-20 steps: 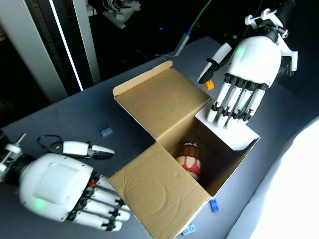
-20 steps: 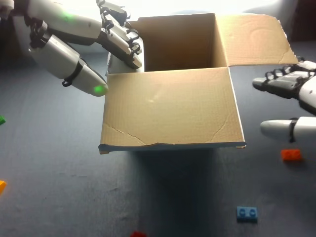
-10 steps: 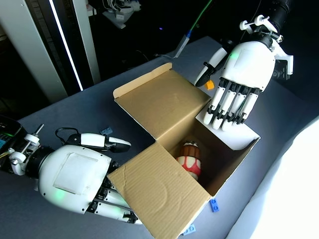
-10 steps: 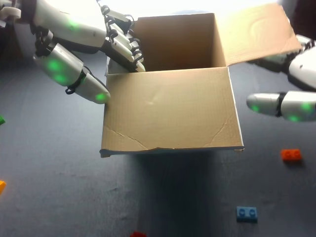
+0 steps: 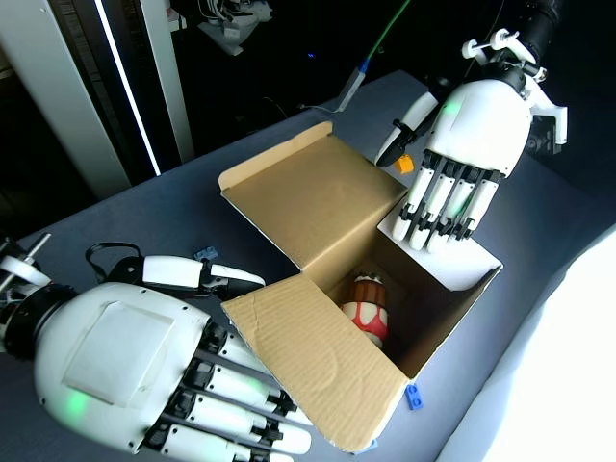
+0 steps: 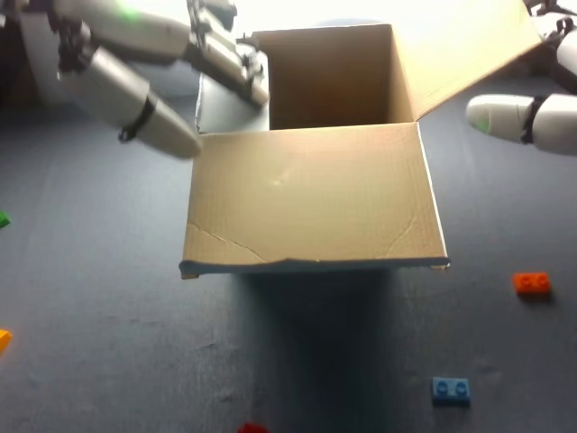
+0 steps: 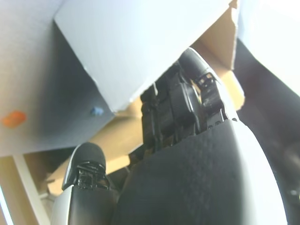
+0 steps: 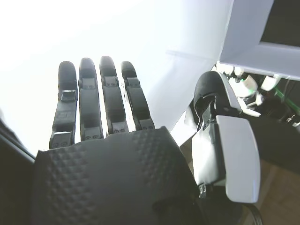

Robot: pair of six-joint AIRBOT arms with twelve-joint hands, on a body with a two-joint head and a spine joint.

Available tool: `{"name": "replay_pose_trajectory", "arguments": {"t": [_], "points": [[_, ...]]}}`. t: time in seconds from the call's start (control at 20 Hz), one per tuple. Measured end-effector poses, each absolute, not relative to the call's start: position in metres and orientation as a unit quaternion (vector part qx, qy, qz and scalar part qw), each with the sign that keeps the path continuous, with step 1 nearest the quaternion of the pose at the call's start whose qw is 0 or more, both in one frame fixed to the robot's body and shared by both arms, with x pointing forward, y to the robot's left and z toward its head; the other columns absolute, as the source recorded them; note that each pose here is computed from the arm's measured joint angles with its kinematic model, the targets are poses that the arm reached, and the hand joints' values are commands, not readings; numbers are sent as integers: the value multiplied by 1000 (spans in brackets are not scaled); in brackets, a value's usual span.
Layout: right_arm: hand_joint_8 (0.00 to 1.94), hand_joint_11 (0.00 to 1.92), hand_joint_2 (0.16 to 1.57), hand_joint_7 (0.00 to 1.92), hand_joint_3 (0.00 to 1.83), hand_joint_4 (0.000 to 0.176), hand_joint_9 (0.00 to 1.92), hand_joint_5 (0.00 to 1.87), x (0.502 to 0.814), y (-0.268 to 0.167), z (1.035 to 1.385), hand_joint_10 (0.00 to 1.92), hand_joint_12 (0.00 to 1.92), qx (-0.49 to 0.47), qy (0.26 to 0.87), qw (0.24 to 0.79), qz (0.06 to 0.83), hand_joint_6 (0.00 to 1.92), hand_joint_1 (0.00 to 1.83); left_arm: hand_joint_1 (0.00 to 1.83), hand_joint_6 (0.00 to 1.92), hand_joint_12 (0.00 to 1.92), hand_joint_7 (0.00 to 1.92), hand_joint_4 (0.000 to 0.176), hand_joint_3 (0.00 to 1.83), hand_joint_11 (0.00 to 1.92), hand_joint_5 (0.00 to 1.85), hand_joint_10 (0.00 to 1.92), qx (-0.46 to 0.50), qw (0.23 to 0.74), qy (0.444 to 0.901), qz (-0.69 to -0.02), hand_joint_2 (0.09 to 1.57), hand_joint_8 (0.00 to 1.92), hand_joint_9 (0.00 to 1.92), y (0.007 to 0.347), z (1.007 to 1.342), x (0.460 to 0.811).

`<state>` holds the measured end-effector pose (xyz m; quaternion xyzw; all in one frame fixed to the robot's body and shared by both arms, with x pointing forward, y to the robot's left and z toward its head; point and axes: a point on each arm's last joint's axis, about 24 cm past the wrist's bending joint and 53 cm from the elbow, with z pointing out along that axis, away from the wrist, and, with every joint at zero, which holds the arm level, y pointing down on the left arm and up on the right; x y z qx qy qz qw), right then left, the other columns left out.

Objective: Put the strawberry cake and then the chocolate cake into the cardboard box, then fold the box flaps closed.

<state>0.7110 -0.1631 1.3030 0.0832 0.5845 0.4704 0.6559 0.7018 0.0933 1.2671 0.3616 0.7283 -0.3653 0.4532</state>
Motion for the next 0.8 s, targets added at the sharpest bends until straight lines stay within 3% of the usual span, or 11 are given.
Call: {"name": "replay_pose_trajectory", "arguments": {"t": [0.4,0.8], "points": [[2,0,1220,235,3,0,241,180,694,-128,1323,2,645,77,589,625,507,7,0,0,5,1336,328,0,0,0,355,6,301,486,738,-358,1239,7,424,138,1292,736],[6,0,1206,240,0,0,233,192,691,-90,1313,7,573,64,635,572,514,10,0,9,3,1370,337,0,0,0,352,3,273,474,766,-338,1232,4,421,197,1275,735]]}}
